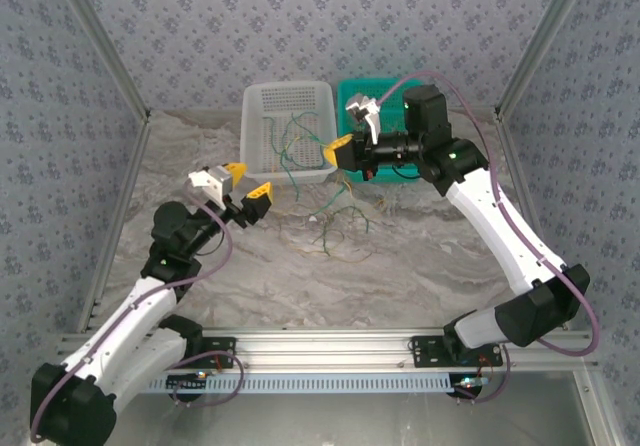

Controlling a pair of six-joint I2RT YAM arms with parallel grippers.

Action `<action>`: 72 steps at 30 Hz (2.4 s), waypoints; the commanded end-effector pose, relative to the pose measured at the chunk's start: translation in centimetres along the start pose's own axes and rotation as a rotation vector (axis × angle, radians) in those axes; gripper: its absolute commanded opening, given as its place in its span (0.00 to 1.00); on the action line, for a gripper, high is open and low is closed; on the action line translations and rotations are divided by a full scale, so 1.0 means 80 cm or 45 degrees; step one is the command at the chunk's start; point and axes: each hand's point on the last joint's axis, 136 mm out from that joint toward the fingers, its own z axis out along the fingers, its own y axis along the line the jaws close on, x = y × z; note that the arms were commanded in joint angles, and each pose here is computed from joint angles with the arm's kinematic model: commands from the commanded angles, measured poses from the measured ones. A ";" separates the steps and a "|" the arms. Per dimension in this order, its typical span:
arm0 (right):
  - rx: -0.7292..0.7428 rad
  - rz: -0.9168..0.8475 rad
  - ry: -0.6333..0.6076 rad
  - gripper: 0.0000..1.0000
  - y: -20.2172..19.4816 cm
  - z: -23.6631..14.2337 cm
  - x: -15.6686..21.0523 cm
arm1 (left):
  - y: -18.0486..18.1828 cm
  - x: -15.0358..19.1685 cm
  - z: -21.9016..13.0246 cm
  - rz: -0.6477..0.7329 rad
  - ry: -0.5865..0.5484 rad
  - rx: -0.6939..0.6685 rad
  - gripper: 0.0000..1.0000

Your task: Untangle the cables

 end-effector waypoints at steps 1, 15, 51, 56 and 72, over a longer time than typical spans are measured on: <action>-0.061 -0.045 -0.022 0.00 0.010 -0.002 -0.004 | -0.019 -0.016 0.007 0.039 -0.024 0.093 0.76; -0.159 -0.019 -0.017 0.00 0.032 -0.011 0.001 | -0.017 0.013 0.032 0.038 0.055 0.122 0.65; 0.191 0.152 -0.224 0.00 -0.007 -0.020 -0.023 | -0.153 0.010 0.056 0.087 0.118 0.586 0.74; 0.191 0.173 -0.225 0.00 -0.007 -0.016 -0.022 | -0.162 0.023 0.076 0.094 0.175 0.633 0.74; 0.263 0.195 -0.145 0.38 -0.024 -0.011 0.003 | -0.121 0.024 0.085 0.124 0.195 0.372 0.00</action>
